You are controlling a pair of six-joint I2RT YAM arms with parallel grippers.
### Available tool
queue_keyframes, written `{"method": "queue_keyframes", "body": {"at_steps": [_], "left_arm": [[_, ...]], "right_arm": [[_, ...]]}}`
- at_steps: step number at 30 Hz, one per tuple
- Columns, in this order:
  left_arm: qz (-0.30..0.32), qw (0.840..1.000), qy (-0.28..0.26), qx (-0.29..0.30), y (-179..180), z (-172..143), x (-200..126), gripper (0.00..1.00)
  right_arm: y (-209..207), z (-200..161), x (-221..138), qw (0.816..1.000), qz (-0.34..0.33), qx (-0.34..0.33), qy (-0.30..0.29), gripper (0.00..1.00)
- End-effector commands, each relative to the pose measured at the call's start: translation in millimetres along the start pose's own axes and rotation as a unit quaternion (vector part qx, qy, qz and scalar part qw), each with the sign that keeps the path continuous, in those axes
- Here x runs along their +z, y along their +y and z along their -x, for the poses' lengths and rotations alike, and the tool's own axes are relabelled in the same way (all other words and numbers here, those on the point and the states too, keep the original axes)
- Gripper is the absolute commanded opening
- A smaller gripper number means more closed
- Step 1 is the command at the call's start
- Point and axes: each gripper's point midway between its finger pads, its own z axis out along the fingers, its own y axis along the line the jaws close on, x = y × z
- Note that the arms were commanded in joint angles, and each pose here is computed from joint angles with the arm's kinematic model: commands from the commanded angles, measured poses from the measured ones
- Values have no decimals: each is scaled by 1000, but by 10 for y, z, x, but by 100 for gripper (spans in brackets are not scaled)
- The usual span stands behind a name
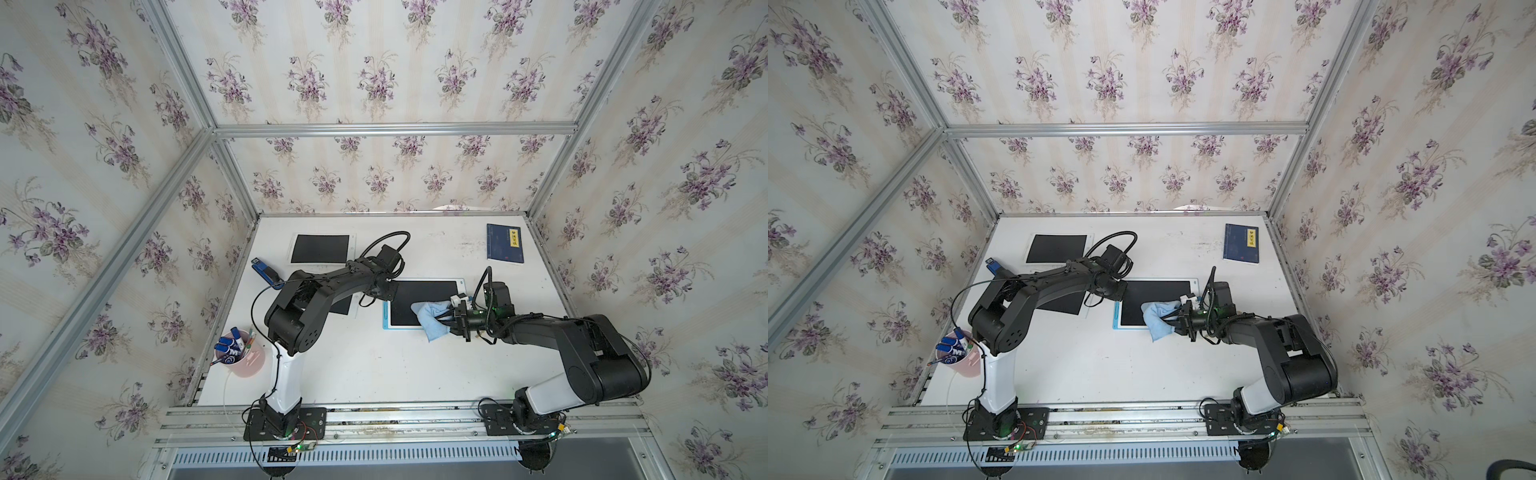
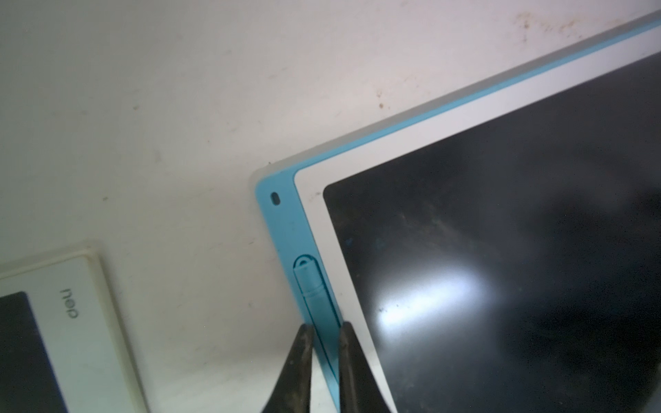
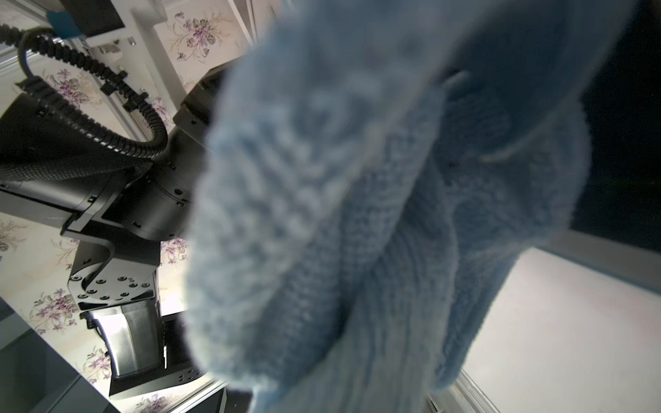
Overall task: Wipe the drawing tablet
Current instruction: Wipe the dirt from the drawing tablet.
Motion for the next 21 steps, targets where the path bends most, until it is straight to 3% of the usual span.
{"method": "queue_keyframes", "body": {"at_steps": [1,5,8,10,13,17,21], "left_arm": [[46,994,93,12,216,-482,43,16],[47,994,95,14,221,-495,48,16],[47,994,94,14,221,-492,46,16],[48,994,93,14,227,-486,36,16],[49,994,92,13,233,-490,24,16],[49,995,91,14,237,-492,13,16],[50,995,90,15,242,-485,8,16]], "right_arm": [[-54,101,-109,999,-20,-12,-22,0],[-297,334,-448,994,-67,5,-83,0],[-636,480,-747,982,-150,21,-117,0],[-801,588,-1030,964,-209,27,-162,0],[-676,718,-1399,935,-256,-2,-246,0],[-179,745,-1512,930,-213,-64,-294,0],[185,685,-1443,942,-145,-105,-282,0]]}}
